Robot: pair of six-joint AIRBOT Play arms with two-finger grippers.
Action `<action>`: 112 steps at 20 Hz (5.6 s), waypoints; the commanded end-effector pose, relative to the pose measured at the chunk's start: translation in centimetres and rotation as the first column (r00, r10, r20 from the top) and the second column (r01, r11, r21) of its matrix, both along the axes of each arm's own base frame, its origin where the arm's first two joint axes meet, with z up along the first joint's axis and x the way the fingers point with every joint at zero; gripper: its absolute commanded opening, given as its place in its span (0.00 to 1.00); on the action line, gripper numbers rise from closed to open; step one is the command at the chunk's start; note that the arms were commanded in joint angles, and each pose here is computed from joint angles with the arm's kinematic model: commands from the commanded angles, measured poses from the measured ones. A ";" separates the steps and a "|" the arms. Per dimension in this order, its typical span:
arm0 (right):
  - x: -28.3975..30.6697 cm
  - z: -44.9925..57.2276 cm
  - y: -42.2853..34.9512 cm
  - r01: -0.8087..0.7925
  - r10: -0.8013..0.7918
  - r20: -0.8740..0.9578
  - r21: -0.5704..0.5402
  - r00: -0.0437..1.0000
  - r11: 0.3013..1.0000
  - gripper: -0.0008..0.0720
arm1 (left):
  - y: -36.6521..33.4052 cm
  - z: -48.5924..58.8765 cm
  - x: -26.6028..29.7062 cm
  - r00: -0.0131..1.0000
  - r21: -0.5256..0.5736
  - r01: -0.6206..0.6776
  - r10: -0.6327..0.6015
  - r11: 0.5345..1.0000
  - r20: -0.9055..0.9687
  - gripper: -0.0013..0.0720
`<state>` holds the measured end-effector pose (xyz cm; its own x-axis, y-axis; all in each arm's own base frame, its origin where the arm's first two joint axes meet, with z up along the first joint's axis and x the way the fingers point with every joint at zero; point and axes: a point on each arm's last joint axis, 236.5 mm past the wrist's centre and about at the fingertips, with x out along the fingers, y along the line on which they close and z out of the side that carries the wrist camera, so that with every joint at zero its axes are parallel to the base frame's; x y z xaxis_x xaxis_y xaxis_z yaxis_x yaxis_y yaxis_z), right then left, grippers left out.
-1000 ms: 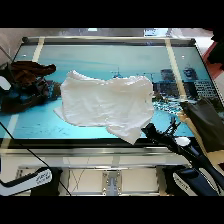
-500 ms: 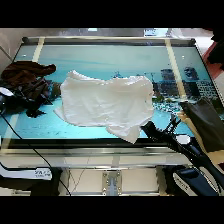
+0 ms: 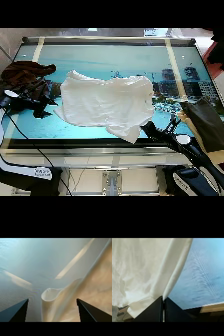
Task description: Fold the shirts.
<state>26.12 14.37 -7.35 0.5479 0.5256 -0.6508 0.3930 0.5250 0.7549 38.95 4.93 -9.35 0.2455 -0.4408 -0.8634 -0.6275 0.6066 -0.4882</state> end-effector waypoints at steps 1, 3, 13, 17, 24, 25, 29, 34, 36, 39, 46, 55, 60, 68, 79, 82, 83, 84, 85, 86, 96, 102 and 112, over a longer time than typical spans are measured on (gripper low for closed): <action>0.1 0.0 -0.1 0.003 -0.003 0.003 -0.002 1.000 1.000 0.06 | -0.5 -0.3 0.2 1.000 -0.029 -0.006 0.006 1.000 0.001 0.96; 0.2 0.0 -0.2 0.007 -0.007 0.005 -0.005 1.000 1.000 0.05 | -0.7 -0.2 0.4 1.000 -0.037 0.003 -0.003 0.999 0.013 0.79; 0.5 0.0 -0.5 0.024 -0.024 0.014 -0.015 1.000 1.000 0.05 | -1.1 -0.9 0.0 0.999 -0.050 0.047 -0.047 0.998 0.009 0.05; 1.5 1.7 -0.5 -0.012 0.017 0.094 -0.046 0.995 0.999 0.05 | -3.9 3.5 3.5 0.964 -0.170 0.146 -0.102 0.975 0.246 0.04; 4.6 24.1 -1.5 0.005 0.186 0.671 -0.272 0.717 0.962 0.05 | -10.0 37.5 5.6 0.326 -0.192 0.536 0.008 0.822 0.945 0.03; 3.7 28.8 -2.2 0.055 0.207 0.749 -0.309 0.629 0.950 0.05 | -10.5 41.1 4.2 0.231 -0.117 0.549 -0.017 0.827 0.973 0.04; -3.4 44.4 -4.7 0.242 0.245 0.914 -0.330 0.324 0.912 0.05 | -14.3 51.1 -3.6 -0.101 0.270 0.496 -0.254 0.825 0.962 0.03; -10.8 54.4 -6.9 0.408 0.357 0.924 -0.382 0.140 0.829 0.05 | -11.1 54.7 -8.3 0.007 0.689 -0.051 -0.690 0.723 0.724 0.03; -11.4 56.2 -8.0 0.472 0.371 0.921 -0.382 0.121 0.794 0.05 | -7.8 56.8 -10.9 0.126 0.717 -0.270 -0.714 0.643 0.689 0.03; -8.1 54.9 -8.3 0.475 0.400 0.893 -0.449 0.205 0.757 0.05 | -6.0 56.8 -12.7 0.216 0.738 -0.344 -0.716 0.580 0.664 0.03; 11.2 39.0 -7.3 0.220 0.482 0.604 -0.739 0.635 0.637 0.05 | -3.3 43.8 -2.1 0.461 0.667 0.028 -0.602 0.744 0.652 0.03; 29.8 14.1 -4.5 0.104 0.280 0.492 -0.619 0.824 0.778 0.05 | -4.0 17.0 17.0 0.709 0.631 0.195 -0.552 0.751 0.438 0.03; 32.8 11.8 -6.3 0.262 0.099 0.575 -0.511 0.812 0.819 0.32 | -4.2 16.0 22.4 0.678 0.595 0.007 -0.441 0.804 0.588 0.18; 26.6 16.4 -13.2 0.126 0.142 0.404 -0.568 0.904 0.813 0.61 | 2.7 29.1 16.9 0.656 0.744 -0.013 -0.556 0.668 0.510 0.87; -1.4 3.4 -11.5 -0.368 0.289 -0.235 -0.470 0.928 0.802 0.61 | 6.3 12.3 -5.7 0.918 0.593 0.055 -0.274 0.804 0.287 0.87; -4.3 1.2 -8.7 -0.347 0.274 -0.244 -0.342 0.930 0.873 0.61 | 2.9 10.0 -8.6 0.923 0.500 0.051 -0.232 0.864 0.306 0.87; -5.0 0.4 -7.6 -0.344 0.274 -0.254 -0.291 0.927 0.893 0.60 | 2.3 9.8 -9.1 0.923 0.487 0.058 -0.233 0.871 0.305 0.87; -5.4 -0.2 -6.9 -0.338 0.277 -0.246 -0.258 0.929 0.905 0.59 | 2.0 9.8 -9.3 0.922 0.478 0.060 -0.232 0.876 0.309 0.87; -5.3 -0.7 -6.1 -0.313 0.264 -0.223 -0.224 0.938 0.923 0.59 | 1.8 10.2 -9.2 0.918 0.474 0.052 -0.228 0.879 0.324 0.87; -5.1 -1.1 -5.5 -0.285 0.246 -0.199 -0.198 0.949 0.938 0.57 | 1.5 10.7 -8.9 0.909 0.470 0.049 -0.234 0.881 0.345 0.87; -2.8 -3.5 -6.3 -0.065 0.050 -0.085 -0.178 0.995 0.982 0.57 | -0.5 11.9 -7.9 0.876 0.404 0.052 -0.236 0.913 0.421 0.87; -2.8 -5.6 -4.9 -0.076 0.062 -0.141 -0.093 0.988 0.993 0.51 | -0.5 11.9 -7.9 0.876 0.405 0.051 -0.236 0.913 0.421 0.87; -2.5 -4.3 -3.1 -0.136 0.133 -0.087 -0.030 0.987 0.990 0.05 | 2.1 10.7 -8.3 0.926 0.398 -0.094 -0.066 0.912 0.371 0.87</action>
